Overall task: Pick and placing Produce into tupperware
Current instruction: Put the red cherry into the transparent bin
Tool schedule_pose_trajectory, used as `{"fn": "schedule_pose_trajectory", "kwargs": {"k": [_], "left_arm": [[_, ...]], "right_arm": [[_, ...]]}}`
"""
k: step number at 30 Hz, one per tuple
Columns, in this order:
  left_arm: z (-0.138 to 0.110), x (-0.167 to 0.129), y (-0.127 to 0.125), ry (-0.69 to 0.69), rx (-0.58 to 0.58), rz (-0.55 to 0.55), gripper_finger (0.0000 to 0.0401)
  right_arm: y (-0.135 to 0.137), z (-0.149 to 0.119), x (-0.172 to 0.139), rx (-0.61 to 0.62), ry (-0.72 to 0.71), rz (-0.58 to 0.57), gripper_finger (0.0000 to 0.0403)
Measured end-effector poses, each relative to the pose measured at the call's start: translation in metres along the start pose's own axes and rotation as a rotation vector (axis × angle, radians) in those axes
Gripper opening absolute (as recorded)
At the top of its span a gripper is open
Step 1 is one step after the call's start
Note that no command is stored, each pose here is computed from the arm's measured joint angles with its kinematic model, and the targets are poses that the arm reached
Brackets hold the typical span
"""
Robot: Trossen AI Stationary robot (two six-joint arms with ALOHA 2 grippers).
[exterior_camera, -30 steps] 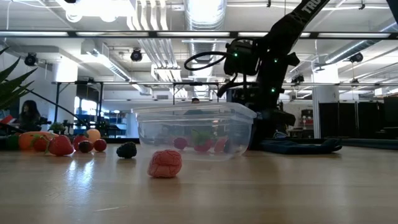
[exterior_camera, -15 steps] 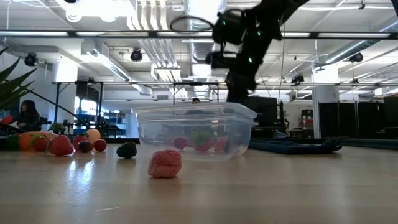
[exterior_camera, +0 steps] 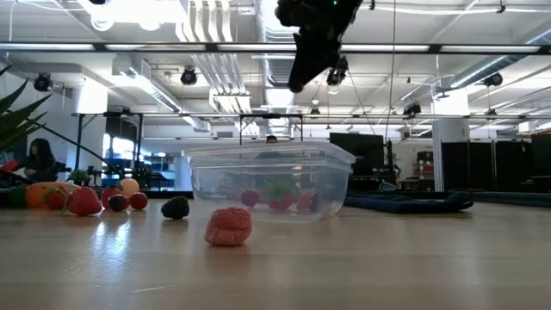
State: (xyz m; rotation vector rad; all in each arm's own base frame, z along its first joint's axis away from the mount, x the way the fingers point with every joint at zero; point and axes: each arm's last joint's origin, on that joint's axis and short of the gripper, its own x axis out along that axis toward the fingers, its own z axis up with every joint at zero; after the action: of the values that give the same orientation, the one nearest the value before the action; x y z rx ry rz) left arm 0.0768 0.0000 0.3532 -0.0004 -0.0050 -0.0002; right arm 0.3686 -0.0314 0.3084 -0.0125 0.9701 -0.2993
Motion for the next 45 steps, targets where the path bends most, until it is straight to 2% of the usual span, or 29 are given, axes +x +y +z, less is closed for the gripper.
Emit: {"fn": "schedule_pose_trajectory", "kwargs": {"k": [9,14,19,25,28,30,32,34,40,45], "left_arm": [[0.0,0.0,0.0,0.0,0.0,0.0,0.0],[0.0,0.0,0.0,0.0,0.0,0.0,0.0],[0.0,0.0,0.0,0.0,0.0,0.0,0.0],[0.0,0.0,0.0,-0.001,0.0,0.0,0.0],[0.0,0.0,0.0,0.0,0.0,0.0,0.0],[0.0,0.0,0.0,0.0,0.0,0.0,0.0],[0.0,0.0,0.0,0.0,0.0,0.001,0.0],[0.0,0.0,0.0,0.0,0.0,0.0,0.0],[0.0,0.0,0.0,0.0,0.0,0.0,0.0],[0.0,0.0,0.0,0.0,0.0,0.001,0.0]], "right_arm": [[0.038,-0.008,0.002,0.117,0.038,0.053,0.0096],[0.053,-0.014,0.027,0.122,0.127,0.105,0.0096],[0.065,-0.023,0.061,0.111,0.225,0.109,0.0098],[0.071,-0.026,0.084,0.125,0.292,0.113,0.0146],[0.073,-0.021,0.086,0.114,0.305,0.102,0.0182],[0.071,-0.014,0.083,0.091,0.29,0.052,0.0203],[0.065,-0.008,0.077,0.038,0.276,-0.02,0.0219],[0.051,0.001,0.073,0.021,0.25,-0.04,0.0228],[-0.036,0.006,0.085,0.141,0.316,0.048,0.0226],[-0.089,-0.002,0.093,0.192,0.332,0.021,0.0217]]}}
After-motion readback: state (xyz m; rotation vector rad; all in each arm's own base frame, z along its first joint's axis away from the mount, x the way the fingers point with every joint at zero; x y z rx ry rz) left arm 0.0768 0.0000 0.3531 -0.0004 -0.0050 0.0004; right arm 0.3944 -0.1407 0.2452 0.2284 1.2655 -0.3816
